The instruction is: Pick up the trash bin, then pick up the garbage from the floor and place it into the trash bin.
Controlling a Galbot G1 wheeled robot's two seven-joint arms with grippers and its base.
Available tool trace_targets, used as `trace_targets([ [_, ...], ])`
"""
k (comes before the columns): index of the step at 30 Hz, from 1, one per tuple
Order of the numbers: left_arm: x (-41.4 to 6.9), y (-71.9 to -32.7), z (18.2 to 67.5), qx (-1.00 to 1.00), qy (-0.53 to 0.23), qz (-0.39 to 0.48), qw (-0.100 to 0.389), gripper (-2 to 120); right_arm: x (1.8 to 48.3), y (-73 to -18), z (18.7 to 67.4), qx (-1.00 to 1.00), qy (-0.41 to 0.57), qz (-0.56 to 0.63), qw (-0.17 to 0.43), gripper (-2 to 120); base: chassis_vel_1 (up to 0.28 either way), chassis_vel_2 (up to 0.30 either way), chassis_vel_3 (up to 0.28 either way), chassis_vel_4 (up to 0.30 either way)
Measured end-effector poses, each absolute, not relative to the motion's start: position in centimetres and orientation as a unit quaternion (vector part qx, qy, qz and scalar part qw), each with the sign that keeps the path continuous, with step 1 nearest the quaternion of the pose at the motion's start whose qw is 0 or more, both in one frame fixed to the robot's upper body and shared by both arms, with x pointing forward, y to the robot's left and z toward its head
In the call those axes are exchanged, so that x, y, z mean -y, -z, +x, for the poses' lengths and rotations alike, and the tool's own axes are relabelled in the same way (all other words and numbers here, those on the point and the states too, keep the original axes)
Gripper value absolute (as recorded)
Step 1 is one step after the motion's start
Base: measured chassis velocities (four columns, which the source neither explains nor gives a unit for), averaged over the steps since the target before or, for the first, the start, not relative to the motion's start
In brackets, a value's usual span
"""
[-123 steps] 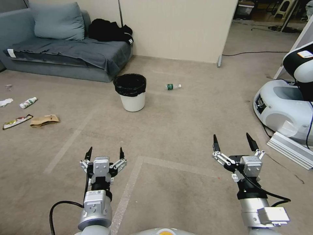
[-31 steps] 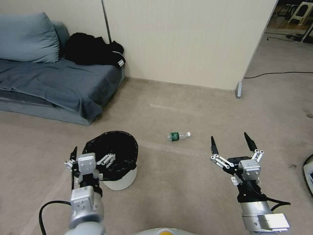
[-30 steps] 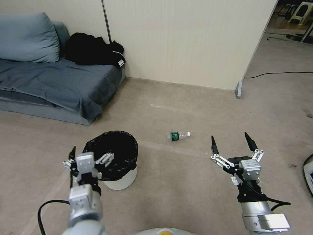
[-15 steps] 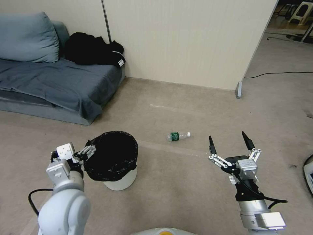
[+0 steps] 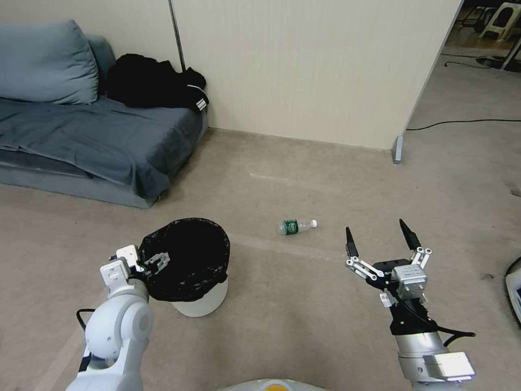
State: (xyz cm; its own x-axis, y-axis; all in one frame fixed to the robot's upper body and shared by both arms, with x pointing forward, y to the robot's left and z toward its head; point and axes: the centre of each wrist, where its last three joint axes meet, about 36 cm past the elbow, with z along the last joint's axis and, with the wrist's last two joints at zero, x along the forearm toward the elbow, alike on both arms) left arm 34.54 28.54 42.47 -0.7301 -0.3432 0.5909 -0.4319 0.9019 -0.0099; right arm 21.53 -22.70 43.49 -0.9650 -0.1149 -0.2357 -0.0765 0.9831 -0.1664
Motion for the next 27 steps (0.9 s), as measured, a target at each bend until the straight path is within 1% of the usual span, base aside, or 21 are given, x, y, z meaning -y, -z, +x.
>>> trace_targets([
  [3, -28.9, -41.6, 35.1, 0.923, -0.072, 0.214, 0.311, 95, 22.7, -43.5, 21.5, -0.988, 0.079, -0.050, 0.123, 100, 0.000, 0.000, 0.000, 0.000],
  [5, -29.2, -40.8, 35.7, 0.920, -0.071, 0.218, 0.319, 87, 22.7, -43.4, 21.5, -0.988, 0.081, -0.052, 0.122, 100, 0.000, 0.000, 0.000, 0.000],
  [6, -29.2, -40.8, 35.7, 0.920, -0.071, 0.218, 0.319, 87, 22.7, -43.4, 21.5, -0.988, 0.081, -0.052, 0.122, 100, 0.000, 0.000, 0.000, 0.000],
  [8, -29.3, -40.5, 35.9, 0.918, -0.072, 0.219, 0.322, 82, 22.7, -43.3, 21.5, -0.988, 0.083, -0.054, 0.121, 100, 0.000, 0.000, 0.000, 0.000],
  [9, -29.3, -40.0, 36.3, 0.916, -0.073, 0.219, 0.327, 75, 22.8, -43.2, 21.5, -0.987, 0.086, -0.057, 0.121, 100, 0.000, 0.000, 0.000, 0.000],
  [10, -29.2, -39.8, 36.4, 0.915, -0.074, 0.219, 0.330, 72, 22.8, -43.2, 21.5, -0.987, 0.087, -0.058, 0.121, 100, 0.000, 0.000, 0.000, 0.000],
  [11, -29.2, -39.8, 36.4, 0.915, -0.074, 0.219, 0.330, 72, 22.8, -43.2, 21.5, -0.987, 0.087, -0.058, 0.121, 100, 0.000, 0.000, 0.000, 0.000],
  [13, -29.0, -39.3, 36.5, 0.911, -0.079, 0.216, 0.341, 60, 22.8, -43.0, 21.5, -0.987, 0.088, -0.059, 0.121, 100, 0.000, 0.000, 0.000, 0.000],
  [14, -29.0, -39.3, 36.5, 0.911, -0.079, 0.216, 0.341, 60, 22.8, -43.0, 21.5, -0.987, 0.088, -0.059, 0.121, 100, 0.000, 0.000, 0.000, 0.000],
  [16, -28.8, -39.1, 36.6, 0.910, -0.082, 0.216, 0.345, 50, 22.8, -43.0, 21.6, -0.987, 0.089, -0.060, 0.121, 100, 0.000, 0.000, 0.000, 0.000],
  [17, -28.8, -39.1, 36.6, 0.910, -0.082, 0.216, 0.345, 50, 22.8, -43.0, 21.6, -0.987, 0.089, -0.060, 0.121, 100, 0.000, 0.000, 0.000, 0.000],
  [20, -28.4, -38.9, 36.6, 0.909, -0.083, 0.214, 0.348, 34, 22.8, -42.9, 21.6, -0.987, 0.089, -0.061, 0.119, 100, 0.000, 0.000, 0.000, 0.000],
  [21, -28.4, -38.9, 36.6, 0.909, -0.083, 0.214, 0.348, 34, 22.8, -42.9, 21.6, -0.987, 0.089, -0.061, 0.119, 100, 0.000, 0.000, 0.000, 0.000],
  [23, -28.3, -38.9, 36.5, 0.909, -0.083, 0.214, 0.349, 25, 22.7, -42.8, 21.6, -0.987, 0.089, -0.062, 0.119, 100, 0.000, 0.000, 0.000, 0.000],
  [24, -28.3, -38.9, 36.5, 0.909, -0.083, 0.214, 0.349, 25, 22.7, -42.8, 21.6, -0.987, 0.089, -0.062, 0.119, 100, 0.000, 0.000, 0.000, 0.000],
  [26, -28.2, -38.9, 36.4, 0.909, -0.084, 0.213, 0.349, 15, 22.6, -42.8, 21.7, -0.987, 0.089, -0.063, 0.120, 100, 0.000, 0.000, 0.000, 0.000],
  [27, -28.1, -38.9, 36.4, 0.908, -0.085, 0.213, 0.350, 14, 22.6, -42.8, 21.7, -0.987, 0.089, -0.063, 0.120, 100, 0.000, 0.000, 0.000, 0.000],
])
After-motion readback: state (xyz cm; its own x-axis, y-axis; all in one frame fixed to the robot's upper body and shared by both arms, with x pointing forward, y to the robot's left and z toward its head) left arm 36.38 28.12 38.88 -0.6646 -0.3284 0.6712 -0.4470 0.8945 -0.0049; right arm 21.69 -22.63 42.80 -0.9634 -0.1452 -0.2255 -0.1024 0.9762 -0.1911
